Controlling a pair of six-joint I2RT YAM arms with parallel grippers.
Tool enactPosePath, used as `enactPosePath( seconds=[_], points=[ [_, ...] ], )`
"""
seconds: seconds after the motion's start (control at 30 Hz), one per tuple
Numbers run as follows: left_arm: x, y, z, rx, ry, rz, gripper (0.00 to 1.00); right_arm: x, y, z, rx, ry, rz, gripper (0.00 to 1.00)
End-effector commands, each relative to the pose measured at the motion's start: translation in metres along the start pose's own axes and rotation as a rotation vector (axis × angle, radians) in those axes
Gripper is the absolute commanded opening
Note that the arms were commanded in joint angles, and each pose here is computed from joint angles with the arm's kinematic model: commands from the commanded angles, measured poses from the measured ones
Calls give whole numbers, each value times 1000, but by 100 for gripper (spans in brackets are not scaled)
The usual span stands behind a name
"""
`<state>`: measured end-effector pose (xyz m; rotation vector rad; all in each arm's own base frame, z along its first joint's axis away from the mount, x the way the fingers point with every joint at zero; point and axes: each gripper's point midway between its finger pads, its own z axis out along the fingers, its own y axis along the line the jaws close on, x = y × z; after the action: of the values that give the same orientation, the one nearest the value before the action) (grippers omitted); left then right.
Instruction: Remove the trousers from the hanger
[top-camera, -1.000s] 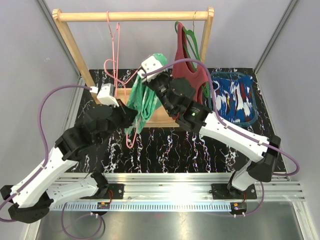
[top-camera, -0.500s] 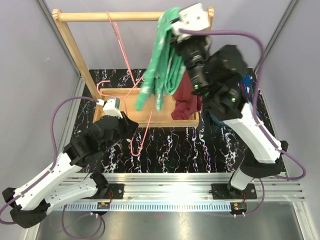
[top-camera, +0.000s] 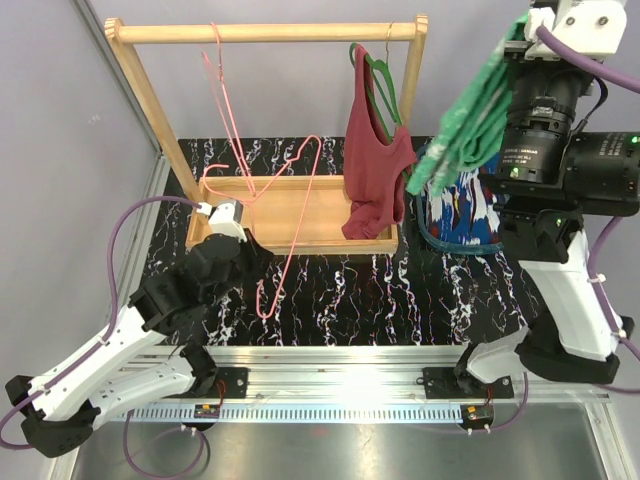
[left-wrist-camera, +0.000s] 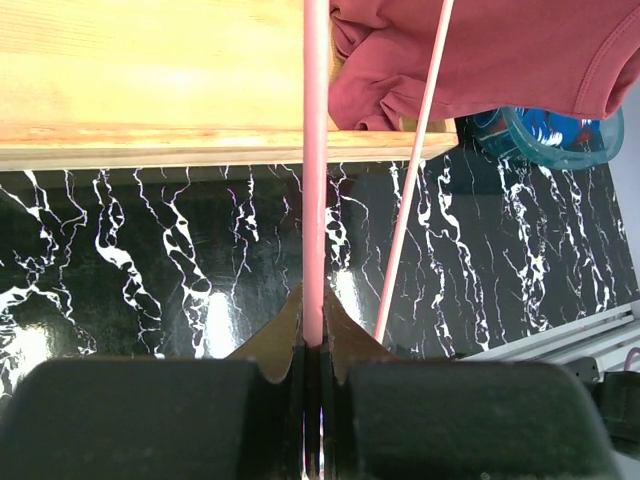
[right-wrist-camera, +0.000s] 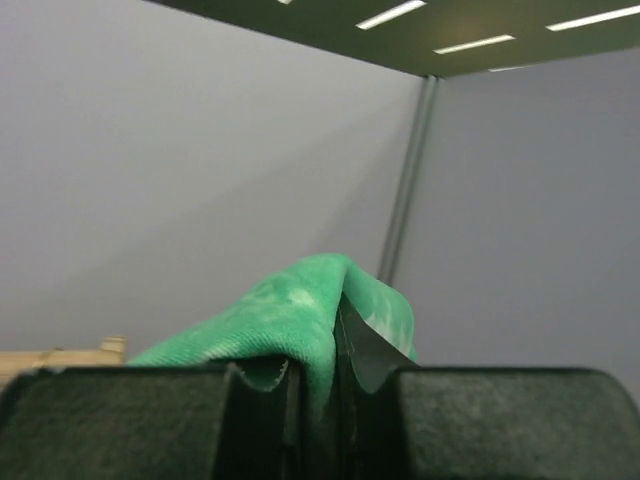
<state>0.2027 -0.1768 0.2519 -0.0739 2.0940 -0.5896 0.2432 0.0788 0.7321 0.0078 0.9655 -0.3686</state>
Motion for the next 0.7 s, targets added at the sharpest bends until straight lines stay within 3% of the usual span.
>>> enactPosePath(
  seconds=[0.0,0.13,0.3,0.53,0.67],
  points=[
    [-21,-13,-6,51,-61,-3,0,33,-55,-1,196,71,-116,0],
    [-20,-16,-7,67,-54,7,0,118,-55,-2,243,207,-229,0],
    [-15,-16,-5,70,-35,29,0,203,-99,-18,367,350,-169,0],
    [-4,-16,-1,94,-6,55,0,308,-105,-41,399,493,-372,0],
    [2,-20,2,114,11,65,0,387,-82,-55,313,603,-452,0]
  ],
)
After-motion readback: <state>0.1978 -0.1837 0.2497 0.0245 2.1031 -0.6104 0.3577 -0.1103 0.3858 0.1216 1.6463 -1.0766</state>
